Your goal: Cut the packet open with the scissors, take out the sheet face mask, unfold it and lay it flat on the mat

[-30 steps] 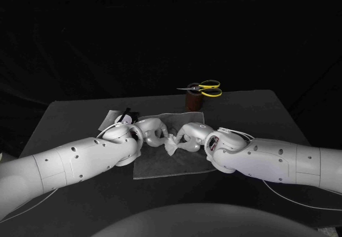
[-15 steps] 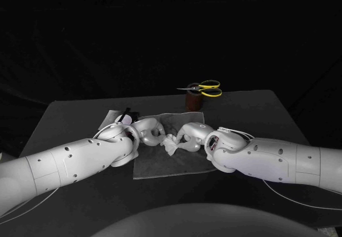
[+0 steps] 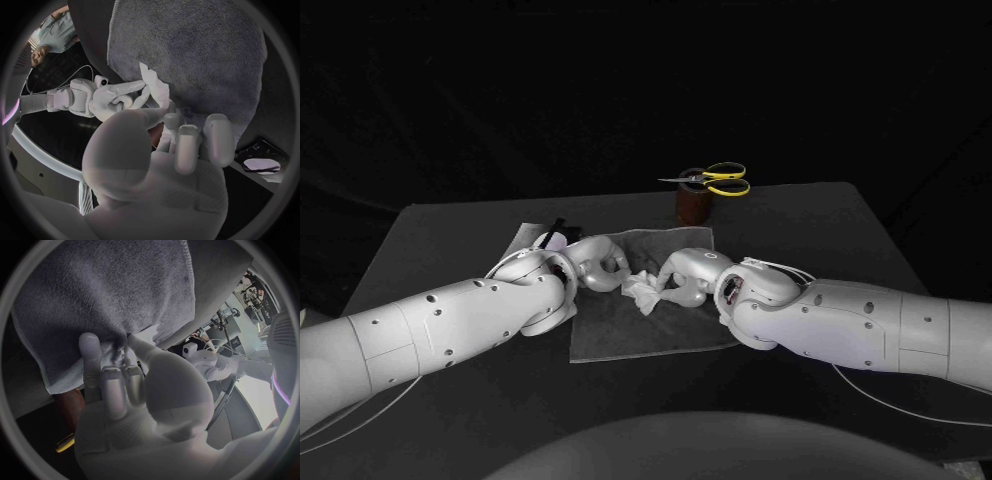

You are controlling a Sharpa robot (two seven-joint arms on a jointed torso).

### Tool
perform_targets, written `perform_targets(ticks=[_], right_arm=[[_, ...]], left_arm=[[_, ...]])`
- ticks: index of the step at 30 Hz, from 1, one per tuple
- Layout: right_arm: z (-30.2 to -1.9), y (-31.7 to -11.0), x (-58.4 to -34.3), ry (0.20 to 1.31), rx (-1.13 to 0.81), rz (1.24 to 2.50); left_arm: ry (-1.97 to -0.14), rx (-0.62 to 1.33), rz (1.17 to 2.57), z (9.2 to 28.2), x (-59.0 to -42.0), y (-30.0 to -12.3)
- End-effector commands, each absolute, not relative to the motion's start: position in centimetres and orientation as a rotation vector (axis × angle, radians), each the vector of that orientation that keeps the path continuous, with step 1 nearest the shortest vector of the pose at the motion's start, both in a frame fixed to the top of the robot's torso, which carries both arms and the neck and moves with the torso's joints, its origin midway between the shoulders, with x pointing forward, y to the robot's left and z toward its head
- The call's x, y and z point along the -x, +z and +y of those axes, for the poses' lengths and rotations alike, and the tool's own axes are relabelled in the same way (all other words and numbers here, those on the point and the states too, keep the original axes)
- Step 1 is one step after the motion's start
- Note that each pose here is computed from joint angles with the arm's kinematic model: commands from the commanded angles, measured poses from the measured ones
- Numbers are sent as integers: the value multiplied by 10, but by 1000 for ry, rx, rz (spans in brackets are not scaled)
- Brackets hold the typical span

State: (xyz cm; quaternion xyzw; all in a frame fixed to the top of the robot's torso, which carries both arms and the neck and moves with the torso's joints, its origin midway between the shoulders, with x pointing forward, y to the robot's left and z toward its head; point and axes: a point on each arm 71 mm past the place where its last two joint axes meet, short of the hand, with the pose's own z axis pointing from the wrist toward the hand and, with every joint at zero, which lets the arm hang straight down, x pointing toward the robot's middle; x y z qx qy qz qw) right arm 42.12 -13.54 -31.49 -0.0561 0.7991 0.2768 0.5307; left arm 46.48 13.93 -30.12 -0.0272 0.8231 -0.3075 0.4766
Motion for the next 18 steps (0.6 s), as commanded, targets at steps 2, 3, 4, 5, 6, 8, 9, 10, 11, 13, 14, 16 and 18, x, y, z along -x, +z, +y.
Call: perform_targets(ticks=[2,3,4,5,6,8,9,10,11,13,14,16,18], right_arm=[[-138,-318,-421,635,140,1924],[-139,-318,-421,635,139,1923],[-139,-318,-421,635,139,1923],[-139,-318,-421,635,138,1923],[-139,-318,-421,635,138,1922],[-139,-318,-421,635,137,1921],[-139,-318,-421,636,135,1919],[-139,-318,-421,637,134,1918],[-139,-318,-421,638,132,1915],[-139,-317,-421,643,126,1908],[-139,-317,-421,647,119,1902],[-139,-316,-422,659,107,1889],[-140,-314,-422,680,87,1866]], left_arm=[[-775,117,1961,144,-467,-297],[-777,123,1959,145,-467,-297],[-778,128,1958,146,-467,-297],[-780,135,1956,148,-467,-297],[-781,139,1957,149,-467,-297],[-783,150,1962,151,-467,-297],[-786,157,1967,151,-467,-297],[-788,162,1970,152,-466,-297],[-791,169,1973,152,-466,-298],[-805,183,1982,153,-466,-298],[-817,198,1990,153,-465,-298],[-839,226,2004,153,-465,-299],[-869,265,2020,154,-464,-300]])
